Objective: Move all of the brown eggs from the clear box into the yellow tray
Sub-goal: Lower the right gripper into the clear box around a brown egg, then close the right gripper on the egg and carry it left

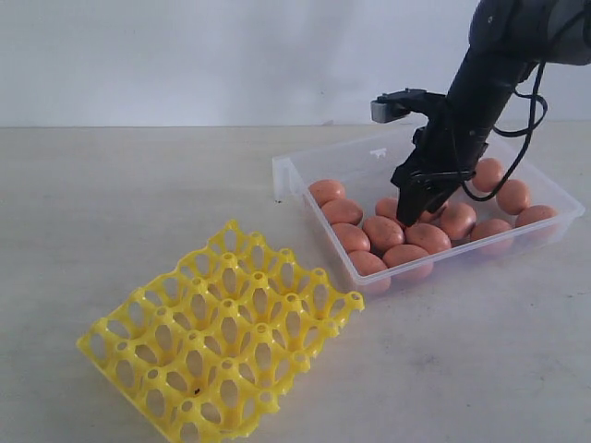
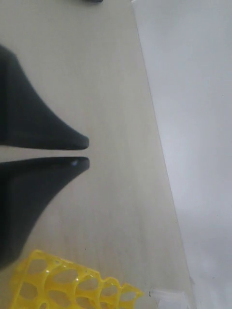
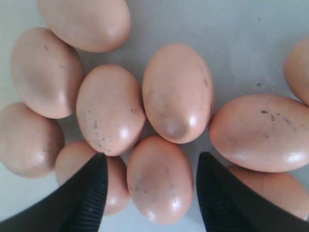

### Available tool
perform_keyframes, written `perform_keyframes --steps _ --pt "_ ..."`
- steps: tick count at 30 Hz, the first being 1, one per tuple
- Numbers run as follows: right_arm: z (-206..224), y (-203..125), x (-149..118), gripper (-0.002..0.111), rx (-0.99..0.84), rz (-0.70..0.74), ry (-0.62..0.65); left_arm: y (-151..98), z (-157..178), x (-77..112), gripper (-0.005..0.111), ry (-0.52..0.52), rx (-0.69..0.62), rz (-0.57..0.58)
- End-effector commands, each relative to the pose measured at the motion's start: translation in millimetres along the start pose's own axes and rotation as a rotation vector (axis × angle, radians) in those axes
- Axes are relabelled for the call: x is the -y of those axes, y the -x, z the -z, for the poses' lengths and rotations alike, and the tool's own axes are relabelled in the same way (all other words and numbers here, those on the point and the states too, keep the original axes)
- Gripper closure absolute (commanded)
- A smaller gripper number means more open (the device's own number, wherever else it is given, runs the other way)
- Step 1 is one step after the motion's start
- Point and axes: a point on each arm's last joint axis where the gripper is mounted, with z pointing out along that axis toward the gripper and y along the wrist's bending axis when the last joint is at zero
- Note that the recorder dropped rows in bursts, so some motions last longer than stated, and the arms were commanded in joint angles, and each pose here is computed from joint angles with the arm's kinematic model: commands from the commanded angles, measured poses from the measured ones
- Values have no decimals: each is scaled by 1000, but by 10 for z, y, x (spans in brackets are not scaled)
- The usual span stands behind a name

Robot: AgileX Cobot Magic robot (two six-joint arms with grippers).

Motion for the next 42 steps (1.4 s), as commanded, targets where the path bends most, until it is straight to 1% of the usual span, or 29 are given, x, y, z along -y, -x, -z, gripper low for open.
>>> perform_keyframes --steps 1,12,22,23,24,25,28,34,38,42 --pt "-3 -5 29 60 -19 25 -25 -9 -1 6 103 -8 2 3" --pt "-171 -15 70 60 -49 15 -3 -9 -1 6 103 -8 2 3" --pt "-428 -51 138 61 -101 2 23 -9 -1 6 103 -8 2 3" --pt "-428 -51 138 63 -101 2 23 -9 -1 6 103 -8 2 3" --pt "-428 -51 138 69 -101 2 23 -9 -1 6 103 -8 2 3" --pt "-428 -51 138 77 -101 2 23 -9 -1 6 103 -8 2 3" --pt "-428 -51 138 109 -101 -3 23 -9 -1 6 103 -8 2 3" --pt "-328 -28 108 108 -75 -30 18 -9 -1 6 103 -8 2 3" --pt "-40 12 25 108 -12 -31 -6 -9 -1 6 103 -8 2 3" --pt "340 64 -61 108 104 -11 -79 -9 -1 6 103 -8 2 3"
